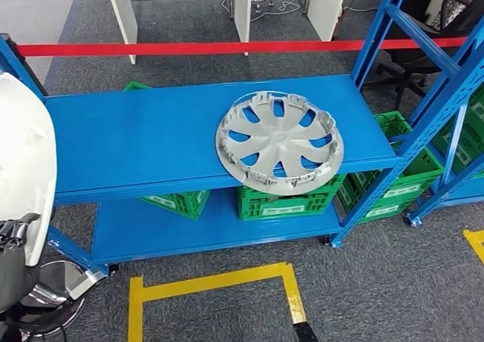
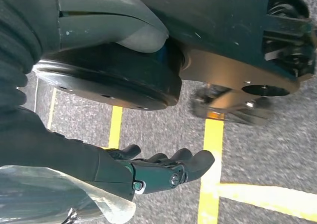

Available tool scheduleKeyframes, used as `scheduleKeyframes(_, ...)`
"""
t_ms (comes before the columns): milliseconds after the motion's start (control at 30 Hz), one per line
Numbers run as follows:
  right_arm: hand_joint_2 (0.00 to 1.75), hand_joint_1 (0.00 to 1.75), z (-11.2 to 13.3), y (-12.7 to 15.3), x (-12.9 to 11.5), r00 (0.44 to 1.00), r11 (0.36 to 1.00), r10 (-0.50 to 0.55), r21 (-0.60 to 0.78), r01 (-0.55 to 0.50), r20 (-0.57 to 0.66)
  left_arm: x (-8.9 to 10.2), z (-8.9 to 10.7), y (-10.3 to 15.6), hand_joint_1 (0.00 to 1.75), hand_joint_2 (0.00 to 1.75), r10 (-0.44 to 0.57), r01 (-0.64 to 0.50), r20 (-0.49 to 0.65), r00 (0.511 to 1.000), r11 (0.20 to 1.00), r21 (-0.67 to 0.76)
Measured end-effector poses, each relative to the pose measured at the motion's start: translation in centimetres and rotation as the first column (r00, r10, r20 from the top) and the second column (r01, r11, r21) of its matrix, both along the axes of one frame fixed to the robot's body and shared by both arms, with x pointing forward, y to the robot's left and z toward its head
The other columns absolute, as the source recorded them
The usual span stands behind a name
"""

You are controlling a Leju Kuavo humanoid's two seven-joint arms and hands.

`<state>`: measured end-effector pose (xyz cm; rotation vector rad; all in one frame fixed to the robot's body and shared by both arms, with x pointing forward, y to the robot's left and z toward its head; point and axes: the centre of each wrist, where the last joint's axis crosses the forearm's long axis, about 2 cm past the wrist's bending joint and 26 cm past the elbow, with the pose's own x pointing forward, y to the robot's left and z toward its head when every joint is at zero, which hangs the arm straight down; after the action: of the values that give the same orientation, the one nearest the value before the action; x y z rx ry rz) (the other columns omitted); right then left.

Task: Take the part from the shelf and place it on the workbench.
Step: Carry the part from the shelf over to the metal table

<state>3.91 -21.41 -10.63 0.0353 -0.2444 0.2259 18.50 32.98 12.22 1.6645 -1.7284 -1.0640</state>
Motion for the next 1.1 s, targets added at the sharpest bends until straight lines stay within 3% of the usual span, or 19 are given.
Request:
scheduleKeyframes(567, 1.75, 0.0, 0.0, 0.6, -0.4, 1.0, 1.0, -0.001, 0.0, 0.001, -0.012, 0.7, 0.1, -0.9, 1.75, 1.75, 0.005, -0.005, 0.008, 1.0, 1.0, -0.027)
scheduleKeyframes(1100, 1.75, 0.0, 0.2, 0.6, 0.8, 1.0, 0.999, -0.011, -0.033, 0.012, 0.004, 3.7, 1.5, -3.3, 1.75, 1.75, 0.049, -0.054, -0.066, 0.997, 0.995, -0.086)
